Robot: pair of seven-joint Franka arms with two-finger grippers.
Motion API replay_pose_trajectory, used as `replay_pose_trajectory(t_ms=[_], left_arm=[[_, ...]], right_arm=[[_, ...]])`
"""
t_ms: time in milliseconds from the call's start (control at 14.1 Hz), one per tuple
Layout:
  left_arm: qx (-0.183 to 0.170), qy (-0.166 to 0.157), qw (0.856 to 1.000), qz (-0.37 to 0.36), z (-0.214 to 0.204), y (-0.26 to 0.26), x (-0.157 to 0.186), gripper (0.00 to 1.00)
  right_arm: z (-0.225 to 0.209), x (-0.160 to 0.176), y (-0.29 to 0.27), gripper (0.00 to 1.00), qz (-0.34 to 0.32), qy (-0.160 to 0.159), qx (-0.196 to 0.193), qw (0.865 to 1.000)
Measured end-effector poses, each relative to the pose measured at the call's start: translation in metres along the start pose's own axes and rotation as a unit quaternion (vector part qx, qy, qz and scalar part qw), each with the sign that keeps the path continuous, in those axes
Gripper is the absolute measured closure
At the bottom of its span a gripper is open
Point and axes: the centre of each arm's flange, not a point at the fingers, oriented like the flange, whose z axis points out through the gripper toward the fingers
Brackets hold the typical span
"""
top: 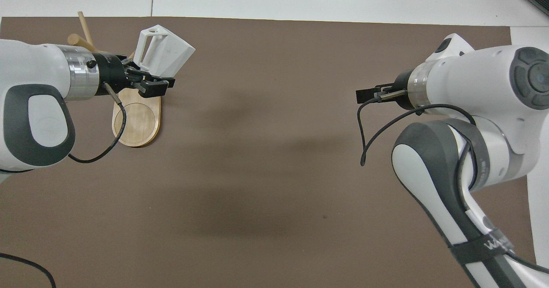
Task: Hang cup on rack
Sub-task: 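Open the right gripper and withdraw it while the left gripper holds the cup, then move the cup with the left gripper onto a peg of the rack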
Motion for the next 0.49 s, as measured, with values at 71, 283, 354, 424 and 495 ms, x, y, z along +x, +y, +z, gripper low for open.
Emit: replay_pose_trajectory(t_ms=[71,283,354,424,495], left_arm=[[-0.005,-0.005,1.000,-0.016,0.002,0.001,0.002,0.28],[-0.016,-0.012,0.999,-0.043,0.006,0.005,0.009,0.28],[-0.019,-0.014,0.998,-0.052,0.006,0.005,0.010,0.28],[-0.022,-0.019,0.998,-0.060,0.006,0.006,0.009,0.28],[-0.024,-0.022,0.997,-0.066,0.006,0.005,0.009,0.28]], right_arm=[[-0.001,-0.001,0.009,0.00,0.000,-0.006,-0.011,1.000],[-0.005,-0.006,0.024,0.00,-0.003,-0.020,-0.048,0.999],[-0.005,-0.007,0.027,0.00,-0.002,-0.024,-0.061,0.998],[-0.005,-0.008,0.031,0.00,0.002,-0.028,-0.068,0.997],[-0.005,-0.008,0.035,0.00,0.005,-0.031,-0.071,0.997]])
